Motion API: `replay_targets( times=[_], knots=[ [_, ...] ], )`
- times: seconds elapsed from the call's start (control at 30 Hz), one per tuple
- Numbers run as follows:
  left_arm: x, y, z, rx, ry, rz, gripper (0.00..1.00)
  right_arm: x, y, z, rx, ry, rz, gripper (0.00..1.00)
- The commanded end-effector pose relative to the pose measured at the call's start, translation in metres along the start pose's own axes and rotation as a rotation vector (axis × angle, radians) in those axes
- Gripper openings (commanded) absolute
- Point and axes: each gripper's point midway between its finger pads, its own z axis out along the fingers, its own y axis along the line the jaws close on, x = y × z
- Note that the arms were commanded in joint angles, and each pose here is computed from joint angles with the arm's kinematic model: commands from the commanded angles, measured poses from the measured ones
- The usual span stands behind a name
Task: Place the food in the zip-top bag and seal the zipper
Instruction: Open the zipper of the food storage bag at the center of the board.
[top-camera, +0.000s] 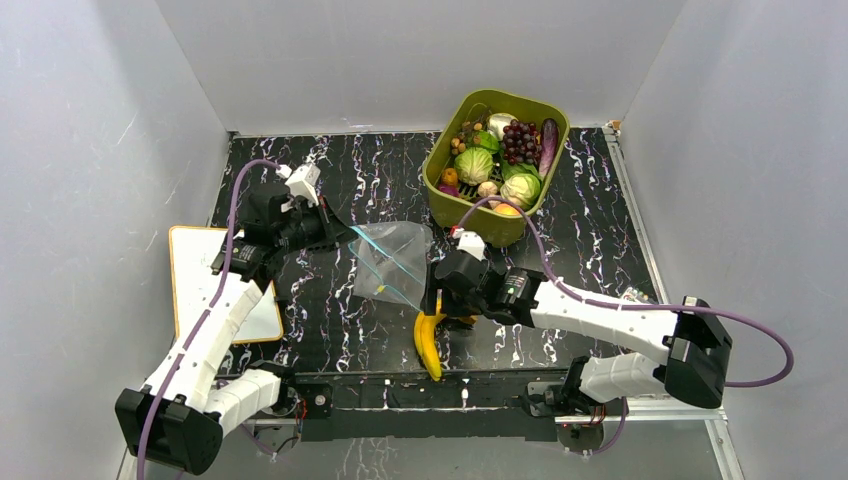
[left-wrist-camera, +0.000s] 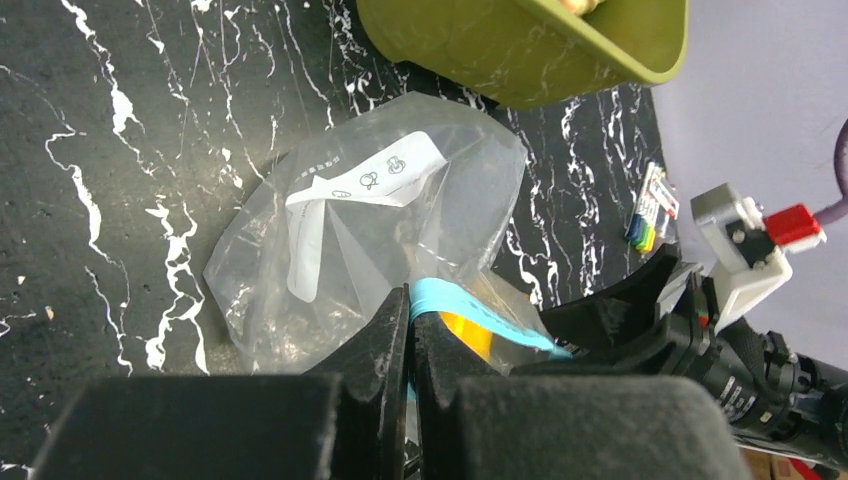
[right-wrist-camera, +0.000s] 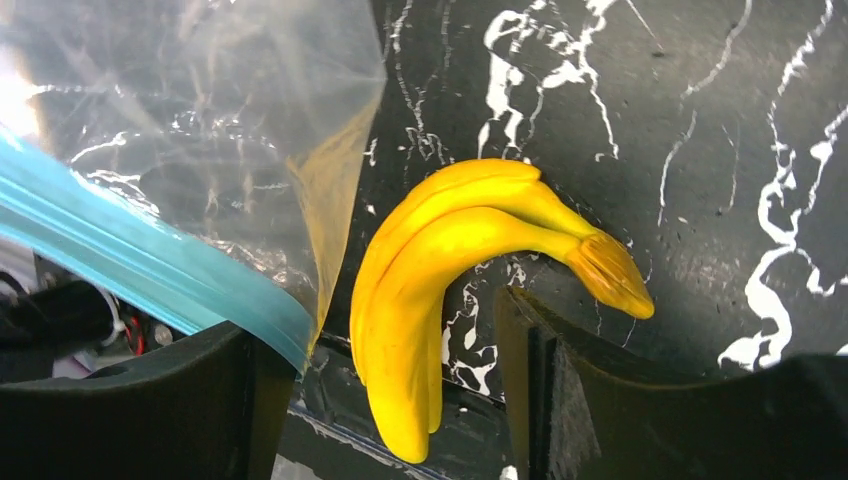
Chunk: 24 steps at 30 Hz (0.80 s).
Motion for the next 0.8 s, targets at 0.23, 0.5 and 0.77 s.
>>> replay_targets(
  times=[0.23, 0.5, 0.77],
  knots=[
    [-0.031, 0.005, -0.019, -0.099, -0.115, 0.119, 0.00, 0.020, 0.001, 0.007, 0.056, 0.027, 0.324, 0.63],
    [-0.067, -0.002, -0.036, -0.154, -0.218, 0.174, 0.00, -0.003, 0.046, -0.021, -0.119, -0.028, 0.287, 0.74],
    [-0.076, 0.025, -0.034, -0.285, -0.247, 0.233, 0.00, -0.005, 0.078, -0.045, -0.322, -0.017, 0.246, 0.76]
  ],
)
